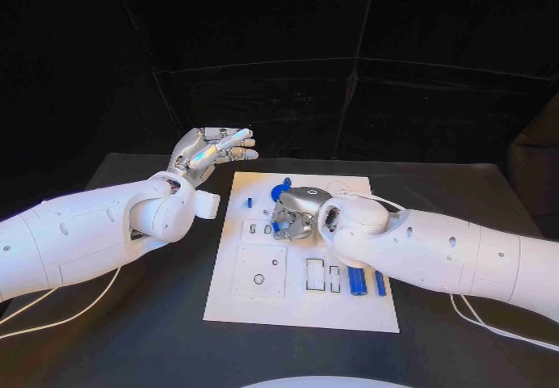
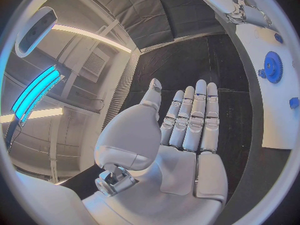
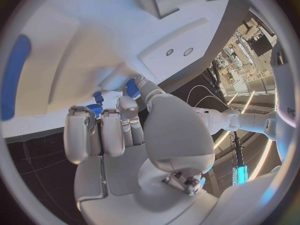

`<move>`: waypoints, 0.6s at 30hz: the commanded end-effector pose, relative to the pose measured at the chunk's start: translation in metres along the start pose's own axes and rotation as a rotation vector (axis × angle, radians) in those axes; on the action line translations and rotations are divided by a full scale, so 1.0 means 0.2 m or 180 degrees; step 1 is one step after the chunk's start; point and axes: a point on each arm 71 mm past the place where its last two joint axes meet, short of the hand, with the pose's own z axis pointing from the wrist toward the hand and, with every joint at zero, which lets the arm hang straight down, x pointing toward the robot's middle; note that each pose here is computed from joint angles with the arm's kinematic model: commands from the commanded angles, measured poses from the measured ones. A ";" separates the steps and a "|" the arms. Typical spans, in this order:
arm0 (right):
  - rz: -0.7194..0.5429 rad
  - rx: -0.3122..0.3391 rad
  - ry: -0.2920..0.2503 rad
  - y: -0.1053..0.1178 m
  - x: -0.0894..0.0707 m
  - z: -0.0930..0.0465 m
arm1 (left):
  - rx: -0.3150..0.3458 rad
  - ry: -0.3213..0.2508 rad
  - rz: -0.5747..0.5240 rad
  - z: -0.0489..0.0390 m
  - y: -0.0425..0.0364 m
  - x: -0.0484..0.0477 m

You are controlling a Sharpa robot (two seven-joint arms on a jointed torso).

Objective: Assemble the parts on the task board

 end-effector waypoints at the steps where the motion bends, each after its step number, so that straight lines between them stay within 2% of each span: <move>1: -0.0047 0.0085 0.0068 -0.01 0.02 0.00 | 0.0018 0.0031 -0.0035 0.006 -0.006 0.006; 8: -0.0030 0.0111 -0.0070 -0.01 0.01 0.00 | 0.0008 0.0048 -0.0046 0.007 -0.004 0.006; 14: 0.0046 0.0044 -0.0415 -0.01 -0.03 -0.03 | -0.0013 0.0080 -0.0024 0.008 0.000 0.002; 18: 0.0120 -0.0091 -0.0631 0.00 -0.06 -0.07 | -0.0043 0.0120 0.0041 0.009 0.004 -0.003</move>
